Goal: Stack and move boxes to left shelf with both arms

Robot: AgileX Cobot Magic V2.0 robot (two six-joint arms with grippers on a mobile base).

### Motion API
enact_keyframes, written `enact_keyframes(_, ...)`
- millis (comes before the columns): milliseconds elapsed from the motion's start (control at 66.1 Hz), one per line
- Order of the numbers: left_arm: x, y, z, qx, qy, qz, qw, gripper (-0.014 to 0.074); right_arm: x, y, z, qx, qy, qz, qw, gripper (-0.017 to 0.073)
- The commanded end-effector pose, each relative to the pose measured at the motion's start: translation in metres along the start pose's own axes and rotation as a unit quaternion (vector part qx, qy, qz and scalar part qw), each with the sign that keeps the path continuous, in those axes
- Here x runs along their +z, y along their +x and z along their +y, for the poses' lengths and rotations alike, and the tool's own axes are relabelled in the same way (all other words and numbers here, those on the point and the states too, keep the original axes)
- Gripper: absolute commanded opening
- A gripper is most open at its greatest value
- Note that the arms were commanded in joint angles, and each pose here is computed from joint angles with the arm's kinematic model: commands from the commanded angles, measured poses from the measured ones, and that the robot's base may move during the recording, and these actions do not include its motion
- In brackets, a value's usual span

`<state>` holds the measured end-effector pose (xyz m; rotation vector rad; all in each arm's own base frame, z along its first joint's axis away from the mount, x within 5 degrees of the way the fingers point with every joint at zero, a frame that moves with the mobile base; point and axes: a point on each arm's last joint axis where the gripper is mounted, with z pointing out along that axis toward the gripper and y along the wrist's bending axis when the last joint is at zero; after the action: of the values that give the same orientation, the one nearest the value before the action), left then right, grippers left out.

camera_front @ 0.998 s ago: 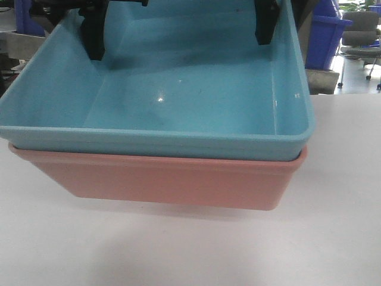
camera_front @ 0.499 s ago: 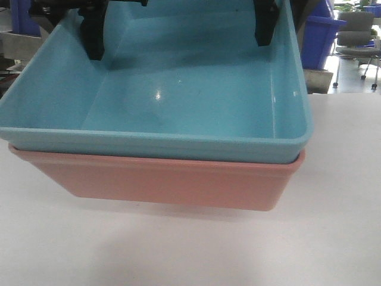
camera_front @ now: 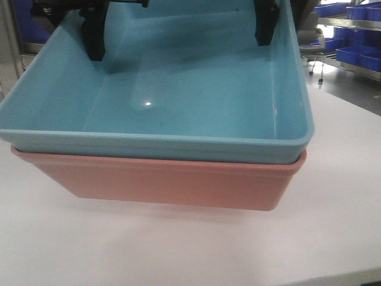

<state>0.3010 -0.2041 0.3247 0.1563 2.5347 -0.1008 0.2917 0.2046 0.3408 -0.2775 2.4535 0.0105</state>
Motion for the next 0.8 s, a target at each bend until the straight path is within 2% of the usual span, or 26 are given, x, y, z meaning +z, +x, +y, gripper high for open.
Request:
enact_keyframes(0, -0.0396, -0.0219, -0.0306, -0.028, 0.135, -0.117, 0.983, -0.0004, -0.0333, -0.0228, 0.0227, 0.022, -0.12, -0.11, 0.986, 0.0056)
enact_keyframes(786, -0.0387, -0.0217, -0.0309, -0.029, 0.135, -0.116, 0.984, -0.0004, -0.0328, -0.0223, 0.0221, 0.02, -0.117, -0.108, 0.987, 0.0056)
